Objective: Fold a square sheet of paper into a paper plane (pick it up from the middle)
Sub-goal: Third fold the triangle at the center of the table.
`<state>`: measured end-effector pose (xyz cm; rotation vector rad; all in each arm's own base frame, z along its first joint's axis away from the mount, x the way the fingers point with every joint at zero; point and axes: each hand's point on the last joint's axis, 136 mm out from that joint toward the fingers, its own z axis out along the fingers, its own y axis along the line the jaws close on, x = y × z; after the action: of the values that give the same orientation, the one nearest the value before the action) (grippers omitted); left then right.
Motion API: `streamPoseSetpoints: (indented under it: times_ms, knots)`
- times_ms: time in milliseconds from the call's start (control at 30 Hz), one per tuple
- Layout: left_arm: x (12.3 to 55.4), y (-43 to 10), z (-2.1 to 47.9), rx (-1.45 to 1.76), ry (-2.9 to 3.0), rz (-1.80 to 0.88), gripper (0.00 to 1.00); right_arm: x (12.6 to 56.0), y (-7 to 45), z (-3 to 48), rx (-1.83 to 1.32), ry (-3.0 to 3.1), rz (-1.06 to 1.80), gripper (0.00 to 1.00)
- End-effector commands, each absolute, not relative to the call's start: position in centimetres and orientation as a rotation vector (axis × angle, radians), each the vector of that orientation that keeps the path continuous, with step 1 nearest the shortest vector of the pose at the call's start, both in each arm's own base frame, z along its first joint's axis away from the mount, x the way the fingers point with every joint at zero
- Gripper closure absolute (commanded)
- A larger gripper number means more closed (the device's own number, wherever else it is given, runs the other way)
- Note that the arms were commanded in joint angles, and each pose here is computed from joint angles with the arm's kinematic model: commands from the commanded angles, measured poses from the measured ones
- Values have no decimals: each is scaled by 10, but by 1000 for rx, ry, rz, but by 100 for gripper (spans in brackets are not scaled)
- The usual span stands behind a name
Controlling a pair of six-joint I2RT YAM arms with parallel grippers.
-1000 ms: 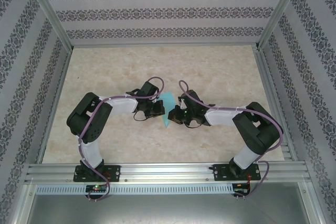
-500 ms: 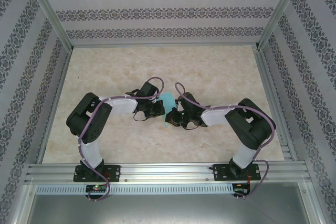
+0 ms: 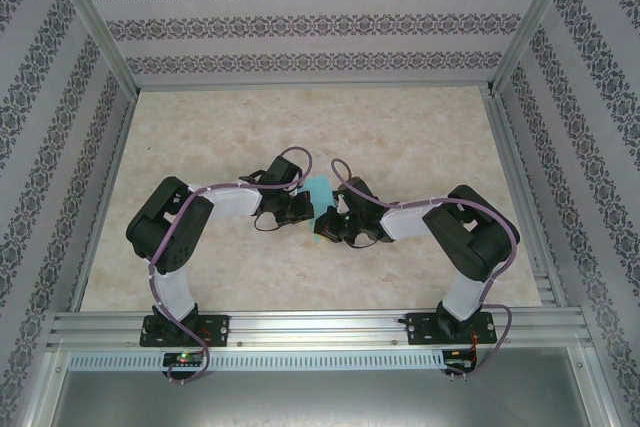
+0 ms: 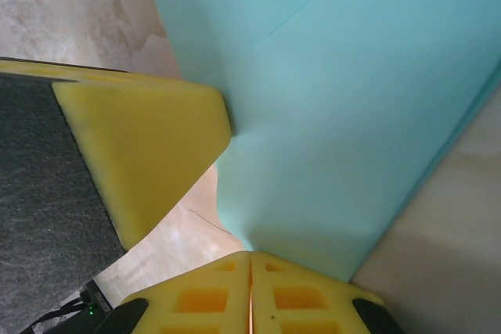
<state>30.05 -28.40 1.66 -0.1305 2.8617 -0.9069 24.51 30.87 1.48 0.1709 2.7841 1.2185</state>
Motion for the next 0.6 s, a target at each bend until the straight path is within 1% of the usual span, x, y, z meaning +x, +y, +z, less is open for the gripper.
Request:
streamPoseSetpoints:
  times_ms: [0, 167, 367, 467, 567]
  knots:
    - [284, -257, -18, -190, 2958, -693, 100, 237, 305, 5, 150, 2825, 1161, 91]
    - [294, -267, 4, -127, 2912, -750, 100, 235, 303, -1, 153, 2847, 1134, 91]
    - [312, -280, 52, -44, 2784, -830, 91, 234, 301, -4, 153, 2857, 1123, 91]
    - [311, -285, 62, -17, 2758, -877, 87, 233, 301, -5, 152, 2863, 1118, 91]
    - [307, -291, 62, 2, 2753, -940, 86, 233, 301, -5, 148, 2866, 1117, 91]
